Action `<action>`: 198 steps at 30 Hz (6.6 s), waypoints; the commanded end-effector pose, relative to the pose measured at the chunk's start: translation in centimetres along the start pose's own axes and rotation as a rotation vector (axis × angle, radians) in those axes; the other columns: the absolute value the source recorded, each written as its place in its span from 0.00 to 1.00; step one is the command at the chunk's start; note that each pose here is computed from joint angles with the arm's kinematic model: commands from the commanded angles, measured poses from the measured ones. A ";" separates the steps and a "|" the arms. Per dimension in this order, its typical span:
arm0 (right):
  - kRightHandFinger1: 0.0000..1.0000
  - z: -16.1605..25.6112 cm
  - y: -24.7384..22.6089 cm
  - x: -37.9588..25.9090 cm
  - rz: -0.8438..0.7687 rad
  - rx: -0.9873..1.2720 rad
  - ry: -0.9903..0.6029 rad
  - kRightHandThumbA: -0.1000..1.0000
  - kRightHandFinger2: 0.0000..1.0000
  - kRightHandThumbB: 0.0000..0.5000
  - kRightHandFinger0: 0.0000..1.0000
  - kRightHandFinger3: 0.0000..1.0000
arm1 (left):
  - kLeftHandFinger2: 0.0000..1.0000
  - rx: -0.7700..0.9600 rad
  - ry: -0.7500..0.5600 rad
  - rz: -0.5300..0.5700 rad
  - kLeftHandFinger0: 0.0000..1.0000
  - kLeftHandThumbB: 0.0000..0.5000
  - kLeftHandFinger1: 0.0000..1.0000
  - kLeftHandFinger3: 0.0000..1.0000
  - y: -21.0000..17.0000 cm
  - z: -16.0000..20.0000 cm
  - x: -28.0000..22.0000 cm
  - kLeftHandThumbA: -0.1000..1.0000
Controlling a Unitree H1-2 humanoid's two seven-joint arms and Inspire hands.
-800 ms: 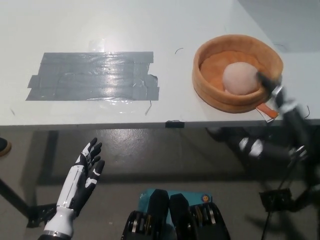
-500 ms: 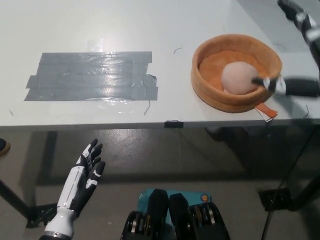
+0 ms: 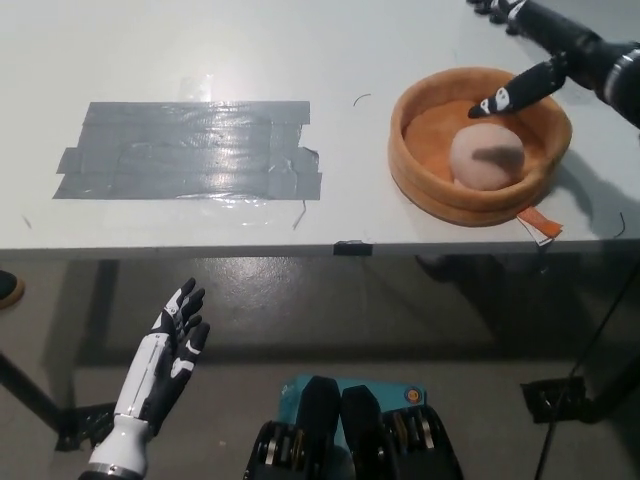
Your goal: An emotional support dumpling is kept in a soft plate infront in the middle of the desk infront of the robot. The robot extends its right arm to pick up the dumpling and hands it to a person
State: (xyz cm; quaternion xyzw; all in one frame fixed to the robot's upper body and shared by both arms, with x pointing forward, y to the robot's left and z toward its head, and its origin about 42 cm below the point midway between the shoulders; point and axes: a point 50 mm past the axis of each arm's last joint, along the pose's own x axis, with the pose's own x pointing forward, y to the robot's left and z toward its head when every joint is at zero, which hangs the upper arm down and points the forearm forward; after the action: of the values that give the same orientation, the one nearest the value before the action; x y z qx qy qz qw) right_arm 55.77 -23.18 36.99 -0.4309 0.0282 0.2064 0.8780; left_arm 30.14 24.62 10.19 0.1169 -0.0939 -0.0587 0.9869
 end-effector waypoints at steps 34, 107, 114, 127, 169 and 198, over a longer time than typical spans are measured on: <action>1.00 0.4 -0.3 2.6 0.227 -0.244 0.205 1.00 1.00 0.78 1.00 1.00 | 1.00 0.049 -0.094 -0.008 1.00 0.62 1.00 1.00 1.1 2.1 1.5 0.86; 0.94 -9.0 5.3 3.5 -0.033 -0.206 0.265 0.00 0.83 0.21 0.69 0.55 | 1.00 0.054 -0.129 -0.002 1.00 0.66 1.00 1.00 2.0 3.4 3.5 0.88; 0.69 -3.9 -0.6 3.0 -0.272 0.065 -0.002 0.00 0.95 0.32 0.24 0.92 | 1.00 0.065 -0.155 0.003 1.00 0.66 1.00 1.00 2.2 4.0 5.0 0.89; 0.65 5.4 -5.1 -6.4 -0.425 0.378 -0.519 0.00 0.98 0.27 0.24 0.97 | 1.00 0.063 -0.167 -0.013 1.00 0.64 1.00 1.00 2.2 4.4 6.1 0.90; 1.00 12.0 3.8 6.5 -0.090 -0.056 -0.114 0.46 1.00 0.81 0.88 1.00 | 1.00 0.063 -0.147 -0.032 1.00 0.64 1.00 1.00 1.6 3.7 5.0 0.88; 1.00 13.6 -3.3 -2.2 -0.396 0.031 -0.458 0.89 1.00 0.87 1.00 1.00 | 1.00 0.067 -0.134 -0.036 1.00 0.63 1.00 1.00 1.7 3.9 5.0 0.87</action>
State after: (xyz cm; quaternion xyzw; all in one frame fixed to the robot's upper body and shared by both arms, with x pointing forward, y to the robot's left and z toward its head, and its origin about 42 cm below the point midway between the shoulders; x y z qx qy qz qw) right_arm 55.83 -12.73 41.80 -0.3921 -0.1586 0.1608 0.8918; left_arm 34.15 24.48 13.74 0.1375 -0.1395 -0.0738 0.9778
